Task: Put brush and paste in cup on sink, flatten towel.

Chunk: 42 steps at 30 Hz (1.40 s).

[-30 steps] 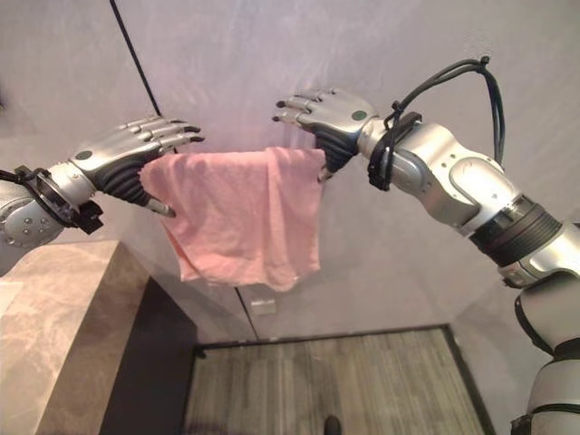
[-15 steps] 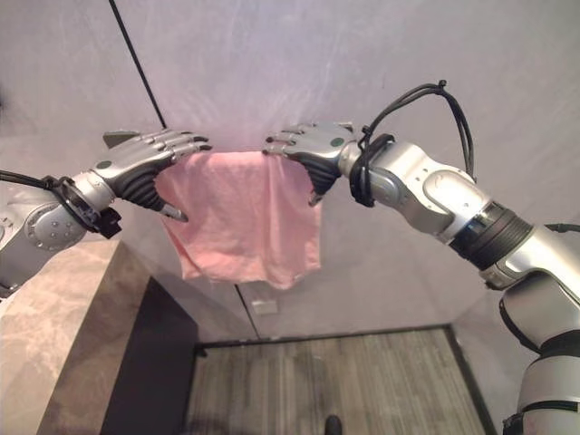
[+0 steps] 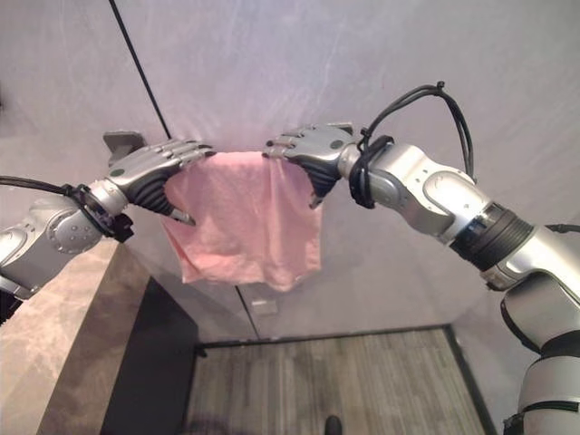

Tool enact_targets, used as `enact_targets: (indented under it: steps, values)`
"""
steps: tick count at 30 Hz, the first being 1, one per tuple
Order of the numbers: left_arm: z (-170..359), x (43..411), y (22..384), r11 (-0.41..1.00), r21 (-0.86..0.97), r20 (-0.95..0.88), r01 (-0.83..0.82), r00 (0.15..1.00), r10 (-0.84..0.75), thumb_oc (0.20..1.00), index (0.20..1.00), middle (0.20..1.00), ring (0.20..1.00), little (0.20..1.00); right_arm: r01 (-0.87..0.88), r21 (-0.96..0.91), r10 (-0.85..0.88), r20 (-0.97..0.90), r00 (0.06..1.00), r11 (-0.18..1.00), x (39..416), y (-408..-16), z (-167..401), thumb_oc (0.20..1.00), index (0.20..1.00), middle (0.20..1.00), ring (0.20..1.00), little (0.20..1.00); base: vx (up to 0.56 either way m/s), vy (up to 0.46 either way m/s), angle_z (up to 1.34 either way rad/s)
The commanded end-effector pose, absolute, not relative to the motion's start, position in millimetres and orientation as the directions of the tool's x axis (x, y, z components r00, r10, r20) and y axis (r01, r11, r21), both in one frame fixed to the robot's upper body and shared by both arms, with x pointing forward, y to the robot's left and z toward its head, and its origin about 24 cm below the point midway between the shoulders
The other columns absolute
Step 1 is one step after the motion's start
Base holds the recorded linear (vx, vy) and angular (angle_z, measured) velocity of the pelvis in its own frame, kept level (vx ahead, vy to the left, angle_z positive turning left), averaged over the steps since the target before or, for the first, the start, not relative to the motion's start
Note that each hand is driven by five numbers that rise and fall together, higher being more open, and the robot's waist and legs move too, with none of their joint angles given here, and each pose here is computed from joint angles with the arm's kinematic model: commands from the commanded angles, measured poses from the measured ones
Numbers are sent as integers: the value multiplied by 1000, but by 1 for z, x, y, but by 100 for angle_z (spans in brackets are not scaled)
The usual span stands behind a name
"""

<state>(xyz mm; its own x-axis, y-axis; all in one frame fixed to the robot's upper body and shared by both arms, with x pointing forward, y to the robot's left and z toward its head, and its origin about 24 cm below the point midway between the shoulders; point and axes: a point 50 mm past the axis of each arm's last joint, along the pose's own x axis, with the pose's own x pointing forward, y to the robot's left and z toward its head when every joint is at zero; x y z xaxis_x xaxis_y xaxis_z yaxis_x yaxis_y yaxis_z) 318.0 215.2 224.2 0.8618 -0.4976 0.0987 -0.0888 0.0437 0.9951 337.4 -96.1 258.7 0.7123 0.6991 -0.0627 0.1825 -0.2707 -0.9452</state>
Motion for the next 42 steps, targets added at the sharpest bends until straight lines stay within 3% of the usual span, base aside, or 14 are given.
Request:
enact_targets:
  steps: [1,16,30,37,38,39,40,41,42]
  values:
    - [224,317,239,-29,996,68,-88,908,-414,1000,1000,1000,1000,1000,221,-937,663,-16,748,-272,337,-111,273,1000,1000,1000,1000,1000,0,0,0]
    - [208,297,276,-45,998,22,-37,954,-299,1000,1000,1000,1000,1000,156,-957,598,-22,802,-244,334,-146,254,1000,1000,1000,1000,1000,2,-2,-2]
    - [208,295,276,27,997,72,-67,950,-304,1000,1000,1000,1000,1000,112,-969,553,-30,832,-221,339,-158,243,1000,1000,1000,1000,1000,0,0,0]
    - [218,291,255,259,926,353,-274,871,-340,1000,1000,1000,1000,1000,243,-967,558,160,814,-77,335,-165,246,1000,1000,1000,1000,1000,5,-7,2]
    - [218,287,252,359,871,449,-335,838,-308,1000,1000,1000,1000,1000,294,-956,553,237,799,-16,331,-166,247,1000,1000,1000,1000,1000,3,-10,4]
    - [217,287,252,359,871,449,-334,839,-308,1000,1000,1000,1000,1000,294,-956,553,236,799,-16,331,-166,247,1000,1000,1000,1000,1000,-4,-19,4]
    - [212,284,250,504,779,539,-373,809,-234,1000,1000,1000,1000,1000,342,-937,530,329,782,77,328,-167,248,1000,1000,1000,1000,1000,0,0,0]
    - [211,283,250,504,779,538,-372,810,-234,1000,1000,1000,1000,1000,341,-937,530,328,782,76,328,-167,247,1000,1000,1000,1000,1000,-16,-17,6]
    - [203,281,249,594,704,582,-389,796,-168,1000,1000,1000,1000,1000,368,-918,513,389,765,147,324,-168,245,1000,1000,1000,1000,1000,-9,-9,7]
